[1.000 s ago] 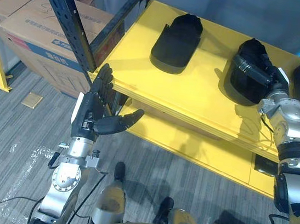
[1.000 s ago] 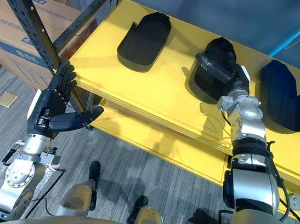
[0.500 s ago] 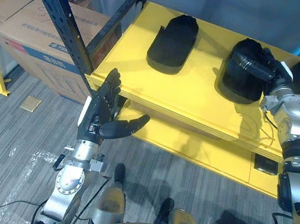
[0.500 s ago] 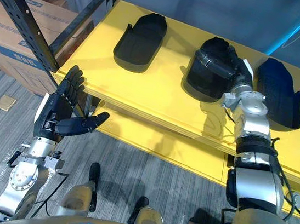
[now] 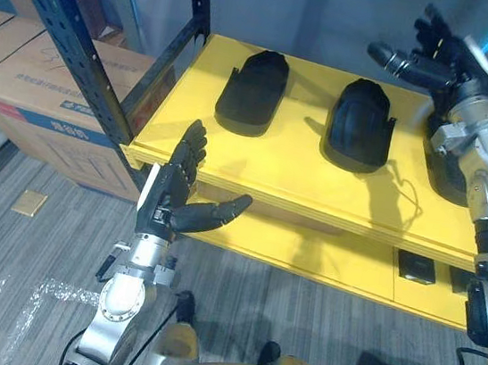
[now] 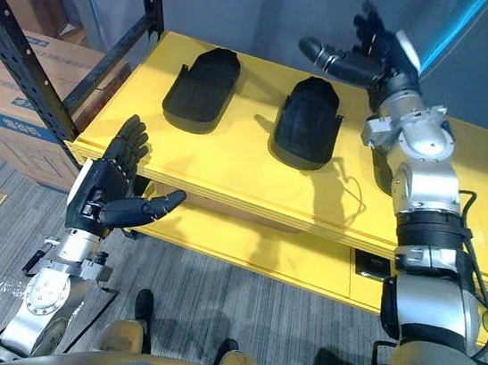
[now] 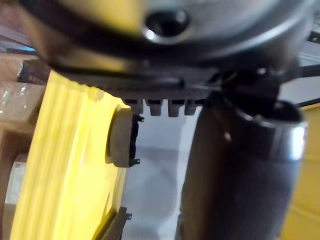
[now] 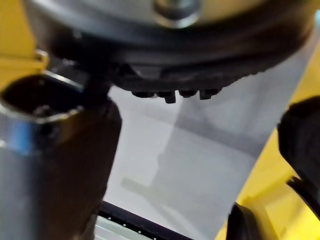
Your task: Walk over and take three plastic housings, then place them on the shelf
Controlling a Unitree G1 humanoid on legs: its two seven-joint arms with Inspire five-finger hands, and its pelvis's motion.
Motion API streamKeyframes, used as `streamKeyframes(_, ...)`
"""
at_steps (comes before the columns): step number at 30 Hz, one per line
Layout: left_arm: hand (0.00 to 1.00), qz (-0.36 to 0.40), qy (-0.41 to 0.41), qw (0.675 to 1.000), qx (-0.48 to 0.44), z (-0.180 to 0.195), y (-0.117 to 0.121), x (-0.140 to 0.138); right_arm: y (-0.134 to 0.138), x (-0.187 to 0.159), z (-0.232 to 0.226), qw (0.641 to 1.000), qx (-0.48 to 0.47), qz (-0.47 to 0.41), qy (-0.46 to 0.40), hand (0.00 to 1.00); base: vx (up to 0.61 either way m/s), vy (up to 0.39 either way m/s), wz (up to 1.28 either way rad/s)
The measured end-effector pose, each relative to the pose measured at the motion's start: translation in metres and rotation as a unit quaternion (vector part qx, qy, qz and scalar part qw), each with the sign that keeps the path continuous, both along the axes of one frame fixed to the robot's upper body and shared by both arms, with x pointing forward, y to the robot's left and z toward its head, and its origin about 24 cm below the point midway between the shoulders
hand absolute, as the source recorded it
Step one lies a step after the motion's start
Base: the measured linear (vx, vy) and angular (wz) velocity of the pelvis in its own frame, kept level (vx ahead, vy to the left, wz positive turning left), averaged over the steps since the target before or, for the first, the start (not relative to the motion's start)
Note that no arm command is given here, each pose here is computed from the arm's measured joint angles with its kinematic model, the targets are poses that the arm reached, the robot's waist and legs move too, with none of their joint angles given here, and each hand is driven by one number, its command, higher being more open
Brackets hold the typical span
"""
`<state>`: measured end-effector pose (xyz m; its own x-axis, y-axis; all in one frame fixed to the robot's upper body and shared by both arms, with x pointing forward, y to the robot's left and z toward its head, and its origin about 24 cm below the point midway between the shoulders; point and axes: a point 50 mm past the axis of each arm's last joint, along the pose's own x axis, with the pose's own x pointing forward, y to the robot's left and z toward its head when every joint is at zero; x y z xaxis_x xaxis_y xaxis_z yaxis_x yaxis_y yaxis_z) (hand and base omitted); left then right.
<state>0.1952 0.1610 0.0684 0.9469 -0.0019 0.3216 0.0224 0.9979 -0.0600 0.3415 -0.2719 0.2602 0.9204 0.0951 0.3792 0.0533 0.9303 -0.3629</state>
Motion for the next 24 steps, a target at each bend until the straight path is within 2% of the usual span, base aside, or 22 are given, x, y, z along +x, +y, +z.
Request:
streamKeyframes(2, 1.0, 0.082, -0.014, 0.996, 0.015, 0.004, 0.017, 0.0, -0.012, -0.027, -0.009, 0.999, 0.02, -0.028, -0.042, 1.0, 0.0, 0.016, -0.07)
streamKeyframes(3, 1.0, 0.147, -0.031, 0.988, 0.028, 0.009, 0.033, -0.001, -0.021, -0.043, -0.023, 0.996, 0.045, -0.053, -0.053, 1.0, 0.01, 0.014, -0.11)
streamKeyframes(5, 1.0, 0.25, -0.056, 0.966, 0.037, 0.016, 0.059, -0.006, -0.037, -0.068, -0.055, 0.987, 0.098, -0.112, -0.054, 1.0, 0.02, 0.012, -0.18)
streamKeyframes(7, 1.0, 0.353, -0.08, 0.929, 0.071, 0.022, 0.081, -0.021, -0.052, -0.103, -0.111, 0.963, 0.186, -0.195, -0.026, 1.0, 0.05, 0.005, -0.18)
streamKeyframes(8, 1.0, 0.361, -0.082, 0.926, 0.075, 0.022, 0.082, -0.023, -0.054, -0.108, -0.119, 0.958, 0.196, -0.208, -0.021, 1.0, 0.04, -0.001, -0.16)
streamKeyframes(9, 1.0, 0.383, -0.093, 0.915, 0.09, 0.024, 0.08, -0.03, -0.053, -0.129, -0.156, 0.935, 0.24, -0.262, 0.012, 1.0, 0.02, -0.001, -0.19)
streamKeyframes(12, 1.0, 0.376, -0.102, 0.915, 0.107, 0.021, 0.06, -0.037, -0.035, -0.164, -0.214, 0.889, 0.305, -0.333, 0.081, 1.0, 0.02, 0.001, -0.22)
streamKeyframes(13, 1.0, 0.35, -0.104, 0.924, 0.11, 0.016, 0.042, -0.039, -0.017, -0.181, -0.239, 0.869, 0.337, -0.342, 0.118, 1.0, 0.02, 0.003, -0.3)
streamKeyframes(17, 1.0, 0.286, -0.132, 0.94, 0.133, 0.014, 0.011, -0.044, 0.03, -0.203, -0.287, 0.835, 0.391, -0.328, 0.205, 1.0, -0.01, -0.006, -0.16)
streamKeyframes(20, 1.0, 0.259, -0.139, 0.948, 0.126, 0.012, 0.001, -0.049, 0.037, -0.214, -0.312, 0.816, 0.395, -0.341, 0.25, 1.0, 0.0, 0.006, 0.02)
streamKeyframes(24, 1.0, 0.219, -0.086, 0.963, 0.129, -0.008, -0.003, -0.048, 0.041, -0.237, -0.349, 0.776, 0.39, -0.377, 0.322, 1.0, 0.03, 0.014, 0.09)
